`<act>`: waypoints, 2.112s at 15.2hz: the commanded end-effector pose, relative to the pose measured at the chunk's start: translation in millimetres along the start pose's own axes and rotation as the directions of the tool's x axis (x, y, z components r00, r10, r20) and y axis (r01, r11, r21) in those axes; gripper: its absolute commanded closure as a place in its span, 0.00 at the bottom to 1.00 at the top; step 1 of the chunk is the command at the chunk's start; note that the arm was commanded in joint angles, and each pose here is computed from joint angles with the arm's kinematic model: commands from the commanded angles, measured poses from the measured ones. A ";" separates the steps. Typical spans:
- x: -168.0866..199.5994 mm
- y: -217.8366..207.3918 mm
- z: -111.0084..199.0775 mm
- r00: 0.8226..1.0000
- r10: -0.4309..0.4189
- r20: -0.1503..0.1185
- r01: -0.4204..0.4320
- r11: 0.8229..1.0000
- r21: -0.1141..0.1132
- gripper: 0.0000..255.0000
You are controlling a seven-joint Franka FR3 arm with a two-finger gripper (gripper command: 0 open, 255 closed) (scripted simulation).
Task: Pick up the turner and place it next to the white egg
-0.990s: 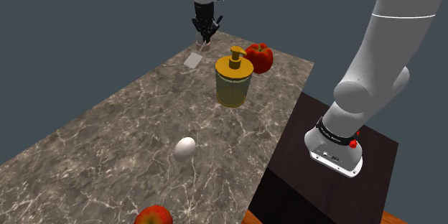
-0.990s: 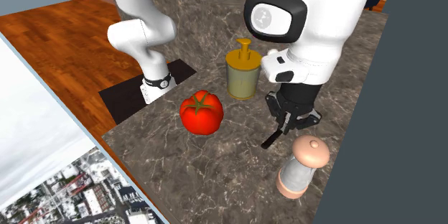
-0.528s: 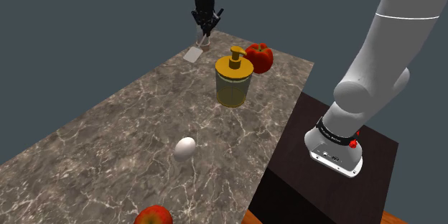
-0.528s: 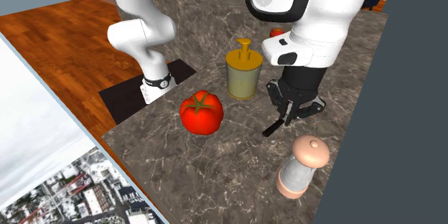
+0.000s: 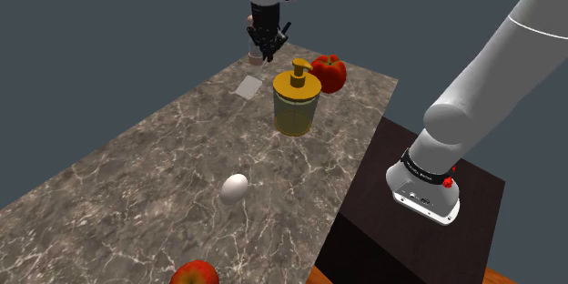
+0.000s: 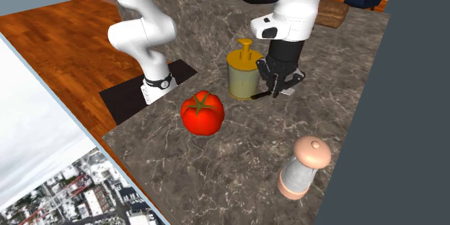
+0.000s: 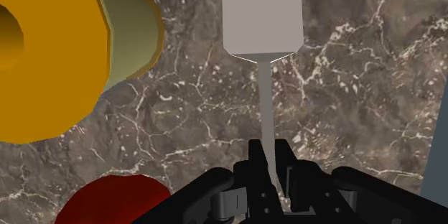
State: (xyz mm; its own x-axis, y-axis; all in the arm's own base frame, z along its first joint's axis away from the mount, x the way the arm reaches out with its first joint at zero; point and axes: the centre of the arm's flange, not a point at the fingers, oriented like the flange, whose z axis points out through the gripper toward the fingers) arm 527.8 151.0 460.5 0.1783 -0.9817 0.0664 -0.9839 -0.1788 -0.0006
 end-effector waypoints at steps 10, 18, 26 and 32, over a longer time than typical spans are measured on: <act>-90.5 111.0 -7.6 1.000 0.001 0.000 -0.001 1.000 0.000 1.00; -159.8 190.6 -12.4 1.000 0.001 0.000 -0.001 1.000 0.000 1.00; -229.0 270.2 -17.1 1.000 0.001 0.000 -0.001 1.000 0.000 1.00; -268.2 314.5 -9.3 1.000 0.001 0.000 -0.001 1.000 0.000 1.00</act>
State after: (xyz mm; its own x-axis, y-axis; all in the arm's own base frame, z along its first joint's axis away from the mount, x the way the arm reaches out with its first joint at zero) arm 174.3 355.6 456.5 0.1781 -0.9818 0.0667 -0.9839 -0.1785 -0.0010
